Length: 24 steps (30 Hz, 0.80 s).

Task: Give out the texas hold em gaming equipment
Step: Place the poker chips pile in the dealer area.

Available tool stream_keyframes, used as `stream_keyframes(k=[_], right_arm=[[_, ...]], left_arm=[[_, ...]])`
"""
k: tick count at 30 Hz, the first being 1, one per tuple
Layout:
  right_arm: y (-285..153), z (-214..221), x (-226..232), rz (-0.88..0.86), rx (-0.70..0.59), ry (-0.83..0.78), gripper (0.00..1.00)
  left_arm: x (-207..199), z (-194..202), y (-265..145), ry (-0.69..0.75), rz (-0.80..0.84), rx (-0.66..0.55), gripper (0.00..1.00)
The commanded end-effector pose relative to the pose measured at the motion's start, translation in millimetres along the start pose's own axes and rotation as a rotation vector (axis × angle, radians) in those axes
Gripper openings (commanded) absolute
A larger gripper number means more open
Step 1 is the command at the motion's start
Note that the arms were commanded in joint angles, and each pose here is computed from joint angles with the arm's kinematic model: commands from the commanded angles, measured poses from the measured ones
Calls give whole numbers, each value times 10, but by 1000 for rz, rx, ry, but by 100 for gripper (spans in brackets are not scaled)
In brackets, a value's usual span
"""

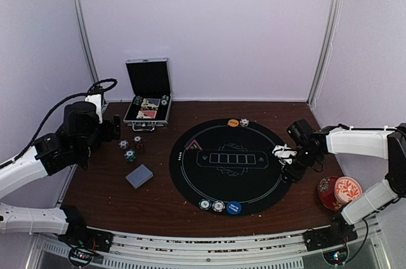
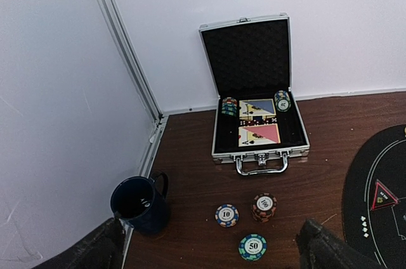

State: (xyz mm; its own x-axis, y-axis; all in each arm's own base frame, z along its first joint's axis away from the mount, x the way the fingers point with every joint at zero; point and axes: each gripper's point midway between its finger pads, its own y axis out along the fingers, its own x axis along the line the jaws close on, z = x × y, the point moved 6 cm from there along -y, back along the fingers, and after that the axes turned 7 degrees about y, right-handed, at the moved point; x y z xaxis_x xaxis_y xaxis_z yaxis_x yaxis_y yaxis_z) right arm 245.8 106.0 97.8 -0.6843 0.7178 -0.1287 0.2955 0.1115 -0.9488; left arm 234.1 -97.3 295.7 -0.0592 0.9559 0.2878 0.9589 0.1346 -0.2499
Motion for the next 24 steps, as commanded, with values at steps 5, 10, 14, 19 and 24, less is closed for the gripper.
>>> stream_keyframes(k=[5,10,14,19,24], right_arm=[[49,1,1,-18,12,-7,64],[110,12,32,-49,31,-16,64],[117,24,51,-63,34,-23,61],[112,36,62,-71,35,-23,53],[97,37,69,-74,31,-23,47]], left_arm=[[9,-72,3,-30,3,-34,98],[7,-74,2,-30,4,-34,98],[13,-73,-1,-32,3,-35,98],[8,-68,4,-29,3,-33,98],[13,-71,1,-31,1,-34,98]])
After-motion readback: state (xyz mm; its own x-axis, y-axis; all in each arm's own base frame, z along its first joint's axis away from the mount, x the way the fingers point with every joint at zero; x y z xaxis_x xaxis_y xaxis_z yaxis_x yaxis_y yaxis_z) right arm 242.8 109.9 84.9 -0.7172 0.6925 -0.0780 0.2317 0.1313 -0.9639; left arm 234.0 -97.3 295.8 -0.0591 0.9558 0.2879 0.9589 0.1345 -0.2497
